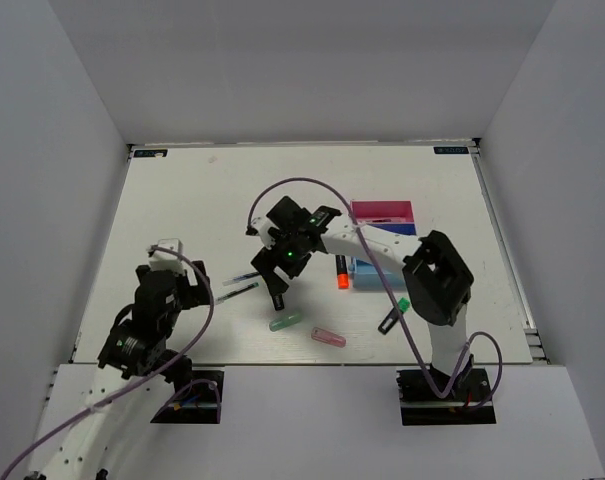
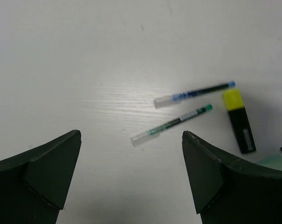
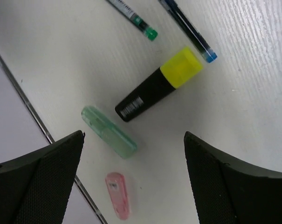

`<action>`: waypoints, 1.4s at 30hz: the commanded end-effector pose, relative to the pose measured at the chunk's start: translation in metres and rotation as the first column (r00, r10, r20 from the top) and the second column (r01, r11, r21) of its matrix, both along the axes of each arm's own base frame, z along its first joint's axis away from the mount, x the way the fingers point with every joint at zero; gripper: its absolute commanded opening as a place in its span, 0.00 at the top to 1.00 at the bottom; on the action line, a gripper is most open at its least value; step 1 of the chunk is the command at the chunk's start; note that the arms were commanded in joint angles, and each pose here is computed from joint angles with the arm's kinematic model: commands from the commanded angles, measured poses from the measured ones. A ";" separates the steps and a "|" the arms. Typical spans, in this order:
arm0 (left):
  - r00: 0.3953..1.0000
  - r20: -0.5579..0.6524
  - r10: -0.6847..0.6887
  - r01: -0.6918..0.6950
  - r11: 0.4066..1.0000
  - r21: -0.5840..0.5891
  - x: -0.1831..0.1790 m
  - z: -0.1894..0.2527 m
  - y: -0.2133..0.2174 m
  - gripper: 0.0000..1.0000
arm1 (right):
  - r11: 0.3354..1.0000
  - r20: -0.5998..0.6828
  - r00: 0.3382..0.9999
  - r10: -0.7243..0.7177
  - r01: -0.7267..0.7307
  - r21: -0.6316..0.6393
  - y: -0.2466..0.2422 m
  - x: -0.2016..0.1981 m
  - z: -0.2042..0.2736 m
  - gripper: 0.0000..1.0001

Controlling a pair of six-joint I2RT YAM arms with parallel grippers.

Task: Sort the stationery into containers
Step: Pick up the pen from the center of the board.

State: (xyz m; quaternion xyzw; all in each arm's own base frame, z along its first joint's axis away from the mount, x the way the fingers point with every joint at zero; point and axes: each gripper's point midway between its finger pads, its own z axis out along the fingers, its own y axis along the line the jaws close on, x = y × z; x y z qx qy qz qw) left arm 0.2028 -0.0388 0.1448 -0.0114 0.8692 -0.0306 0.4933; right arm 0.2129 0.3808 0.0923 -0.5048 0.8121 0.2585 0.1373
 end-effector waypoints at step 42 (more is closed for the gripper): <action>0.951 0.211 0.224 -0.230 0.973 0.004 -0.005 0.030 0.047 0.00 | 0.881 0.337 0.885 -0.320 0.409 -0.238 -0.018 0.036 -0.086 0.91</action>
